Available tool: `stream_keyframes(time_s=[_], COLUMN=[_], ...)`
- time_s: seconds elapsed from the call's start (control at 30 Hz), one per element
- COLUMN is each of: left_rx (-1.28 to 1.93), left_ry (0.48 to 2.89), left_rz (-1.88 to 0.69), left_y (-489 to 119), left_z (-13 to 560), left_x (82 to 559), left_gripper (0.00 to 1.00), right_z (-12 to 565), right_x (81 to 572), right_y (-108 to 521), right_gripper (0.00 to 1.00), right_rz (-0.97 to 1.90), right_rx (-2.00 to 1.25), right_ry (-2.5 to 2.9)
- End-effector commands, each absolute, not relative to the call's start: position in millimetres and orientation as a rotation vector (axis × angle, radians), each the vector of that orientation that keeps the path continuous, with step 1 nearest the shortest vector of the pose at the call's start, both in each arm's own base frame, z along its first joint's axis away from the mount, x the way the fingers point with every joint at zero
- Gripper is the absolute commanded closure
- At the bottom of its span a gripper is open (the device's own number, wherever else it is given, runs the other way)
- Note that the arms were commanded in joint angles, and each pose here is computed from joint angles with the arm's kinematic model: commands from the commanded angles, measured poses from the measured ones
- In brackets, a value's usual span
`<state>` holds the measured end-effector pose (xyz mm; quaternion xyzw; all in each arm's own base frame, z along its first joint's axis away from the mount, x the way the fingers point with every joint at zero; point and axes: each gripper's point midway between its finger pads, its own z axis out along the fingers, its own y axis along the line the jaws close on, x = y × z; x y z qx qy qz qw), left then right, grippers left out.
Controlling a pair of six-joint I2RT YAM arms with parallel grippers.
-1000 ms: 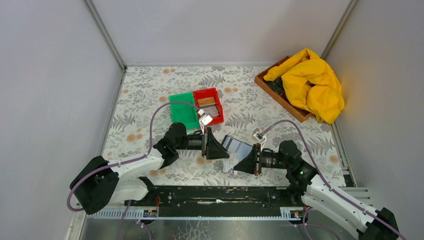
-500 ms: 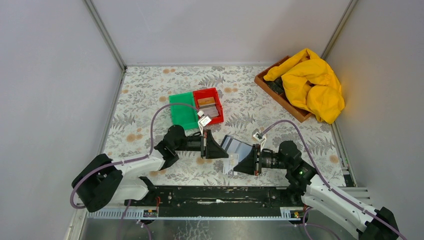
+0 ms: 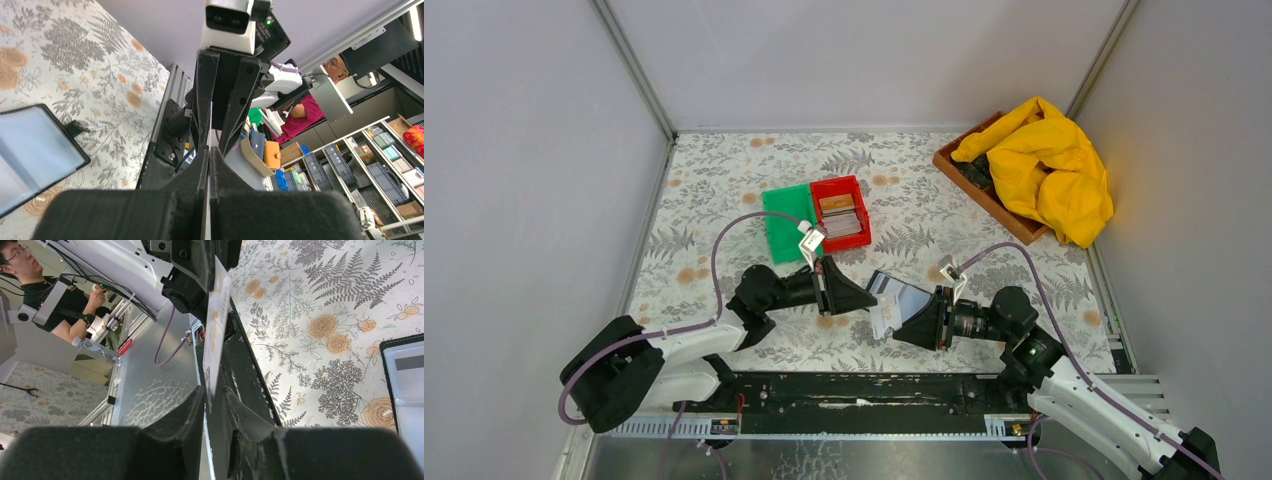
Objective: Take the credit cards out of the card holder
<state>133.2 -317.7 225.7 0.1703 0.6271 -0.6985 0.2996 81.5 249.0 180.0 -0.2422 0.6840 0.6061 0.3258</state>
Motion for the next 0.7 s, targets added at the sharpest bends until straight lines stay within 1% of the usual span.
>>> stream_keyframes(time_s=[0.0,0.1,0.2,0.27,0.3,0.33,0.37,0.43,0.57,0.67], left_rx=[0.437,0.433,0.433,0.441,0.442,0.443,0.444,0.445,0.456,0.464], left_ry=[1.509,1.491,1.486,1.486,1.493,1.495,1.499,1.5,1.497,1.497], left_rz=[-1.865,-1.886,-1.903,-1.912,-1.917,-1.917,-1.917,-1.917,-1.924,-1.929], left_y=[-312.5,-311.6,-311.8,-312.2,-312.4,-312.4,-312.3,-311.7,-310.7,-310.4], left_z=[254.0,255.9,255.3,254.1,252.1,251.0,249.7,248.5,247.7,247.1], left_x=[134.4,132.8,131.2,129.6,128.8,128.6,128.3,127.4,124.7,122.9], left_gripper=[1.0,1.0,1.0,1.0,1.0,1.0,1.0,1.0,1.0,1.0], right_z=[188.7,188.7,188.7,188.5,189.1,189.7,189.4,189.1,189.3,189.8], right_x=[82.5,82.7,83.2,83.9,84.2,84.1,84.4,85.5,85.9,86.4], right_y=[250.2,250.2,250.4,250.2,250.2,250.1,249.9,249.6,249.7,249.7], right_gripper=[0.74,0.77,0.89,0.95,0.95,0.95,0.92,0.8,0.79,0.8], right_rz=[1.592,1.589,1.588,1.585,1.584,1.584,1.581,1.575,1.573,1.572], right_rx=[-0.654,-0.654,-0.652,-0.65,-0.647,-0.646,-0.645,-0.638,-0.638,-0.636], right_ry=[1.728,1.726,1.726,1.726,1.725,1.722,1.723,1.724,1.723,1.721])
